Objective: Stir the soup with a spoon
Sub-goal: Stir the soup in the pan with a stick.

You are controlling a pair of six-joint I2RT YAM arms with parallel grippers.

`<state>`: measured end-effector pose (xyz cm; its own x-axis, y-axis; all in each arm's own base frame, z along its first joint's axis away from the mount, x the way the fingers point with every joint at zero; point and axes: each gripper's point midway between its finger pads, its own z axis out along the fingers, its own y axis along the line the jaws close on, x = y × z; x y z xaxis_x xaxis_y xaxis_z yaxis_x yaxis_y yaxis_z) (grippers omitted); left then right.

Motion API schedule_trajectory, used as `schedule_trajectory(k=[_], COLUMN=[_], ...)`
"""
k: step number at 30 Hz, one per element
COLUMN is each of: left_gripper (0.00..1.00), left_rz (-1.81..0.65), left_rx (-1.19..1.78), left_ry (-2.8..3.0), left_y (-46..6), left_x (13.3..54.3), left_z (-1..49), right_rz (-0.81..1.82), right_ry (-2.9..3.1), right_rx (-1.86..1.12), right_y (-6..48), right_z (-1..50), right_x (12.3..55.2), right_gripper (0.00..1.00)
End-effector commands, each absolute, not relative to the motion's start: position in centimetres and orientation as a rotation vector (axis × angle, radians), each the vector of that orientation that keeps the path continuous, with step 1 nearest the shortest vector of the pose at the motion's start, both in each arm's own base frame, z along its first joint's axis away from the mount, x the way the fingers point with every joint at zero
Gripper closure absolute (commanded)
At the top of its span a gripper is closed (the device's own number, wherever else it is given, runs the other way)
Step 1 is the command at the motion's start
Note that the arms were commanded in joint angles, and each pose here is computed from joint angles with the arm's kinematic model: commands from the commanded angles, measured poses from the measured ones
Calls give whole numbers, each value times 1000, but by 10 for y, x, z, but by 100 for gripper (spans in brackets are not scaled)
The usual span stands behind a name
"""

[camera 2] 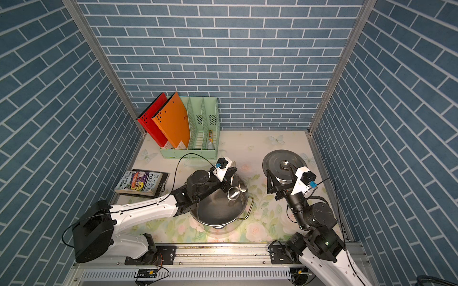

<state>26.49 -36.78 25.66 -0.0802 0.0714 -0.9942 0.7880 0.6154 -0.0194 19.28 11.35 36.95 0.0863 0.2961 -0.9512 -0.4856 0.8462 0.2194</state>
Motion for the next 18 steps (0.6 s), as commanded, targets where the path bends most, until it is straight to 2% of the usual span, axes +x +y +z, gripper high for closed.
schedule_trajectory(k=[1,9,18], left_gripper=[100,100,100], left_rz=[-942,-1016,-842], left_rx=[845,980,844], left_ry=[1357,1461,1734], left_y=[-386,-375,-301], left_x=[221,178,173], left_z=[295,259,211], right_rz=[571,584,594], right_ry=[1361,1359,1361], right_rx=[-162,-168,-180], right_y=[111,116,123], right_z=[369,367,367], right_x=[193,196,200], right_gripper=[3,3,3])
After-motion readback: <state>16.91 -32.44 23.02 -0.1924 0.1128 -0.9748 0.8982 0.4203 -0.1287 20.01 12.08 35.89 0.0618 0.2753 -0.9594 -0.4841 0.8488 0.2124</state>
